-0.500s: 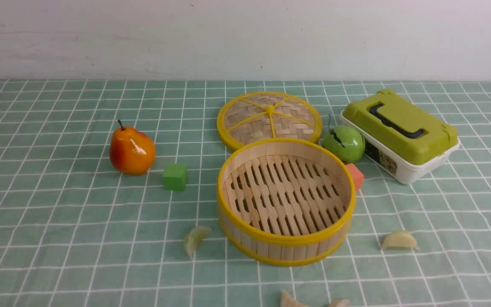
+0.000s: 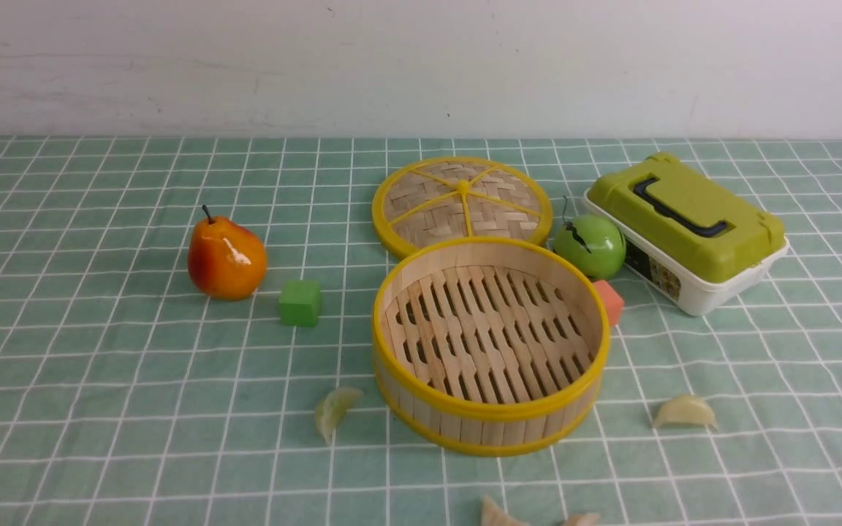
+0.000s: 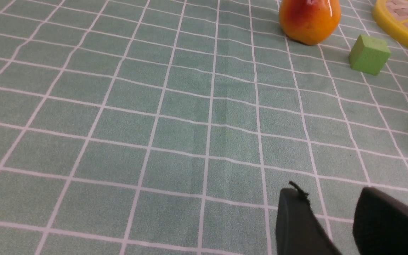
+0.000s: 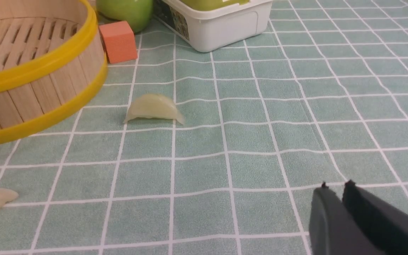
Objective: Put the dumplings into the steamer on the table with the blue tablecloth.
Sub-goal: 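Reach for and grasp a dumpling on the table with the left gripper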
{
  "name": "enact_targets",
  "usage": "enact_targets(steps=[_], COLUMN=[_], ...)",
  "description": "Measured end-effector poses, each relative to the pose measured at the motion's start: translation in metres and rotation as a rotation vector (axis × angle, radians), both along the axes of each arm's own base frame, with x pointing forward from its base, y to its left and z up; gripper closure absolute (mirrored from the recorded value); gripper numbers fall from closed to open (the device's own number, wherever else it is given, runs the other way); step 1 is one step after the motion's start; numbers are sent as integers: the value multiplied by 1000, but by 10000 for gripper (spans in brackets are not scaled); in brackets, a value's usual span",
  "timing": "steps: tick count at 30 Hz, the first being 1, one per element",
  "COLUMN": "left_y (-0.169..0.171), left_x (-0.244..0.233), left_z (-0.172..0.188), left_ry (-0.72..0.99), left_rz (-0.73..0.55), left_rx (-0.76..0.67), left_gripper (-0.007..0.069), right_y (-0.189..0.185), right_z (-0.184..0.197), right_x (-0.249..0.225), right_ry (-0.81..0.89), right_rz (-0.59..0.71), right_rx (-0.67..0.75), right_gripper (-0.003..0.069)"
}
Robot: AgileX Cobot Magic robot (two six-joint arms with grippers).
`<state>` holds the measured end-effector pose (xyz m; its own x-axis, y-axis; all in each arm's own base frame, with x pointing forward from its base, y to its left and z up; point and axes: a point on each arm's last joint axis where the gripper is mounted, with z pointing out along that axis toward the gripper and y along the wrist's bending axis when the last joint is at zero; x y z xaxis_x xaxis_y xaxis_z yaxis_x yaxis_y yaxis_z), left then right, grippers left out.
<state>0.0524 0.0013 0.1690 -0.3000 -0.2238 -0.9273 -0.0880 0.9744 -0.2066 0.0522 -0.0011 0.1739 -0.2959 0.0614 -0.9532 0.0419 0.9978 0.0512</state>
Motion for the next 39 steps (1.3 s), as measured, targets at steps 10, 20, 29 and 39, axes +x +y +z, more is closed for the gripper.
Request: enact_targets(steps=[10, 20, 29, 39], left_y=[0, 0, 0, -7], left_x=[0, 0, 0, 2], left_z=[0, 0, 0, 9], left_ry=[0, 0, 0, -93], left_rz=[0, 0, 0, 42], left_rx=[0, 0, 0, -426], left_gripper=[388, 388, 388, 388], right_y=[0, 0, 0, 3], right_z=[0, 0, 0, 0], right_x=[0, 0, 0, 0], right_ry=[0, 0, 0, -3], right_rz=[-1, -1, -1, 8], right_rx=[-11, -11, -3, 101], right_gripper=[575, 564, 555, 544])
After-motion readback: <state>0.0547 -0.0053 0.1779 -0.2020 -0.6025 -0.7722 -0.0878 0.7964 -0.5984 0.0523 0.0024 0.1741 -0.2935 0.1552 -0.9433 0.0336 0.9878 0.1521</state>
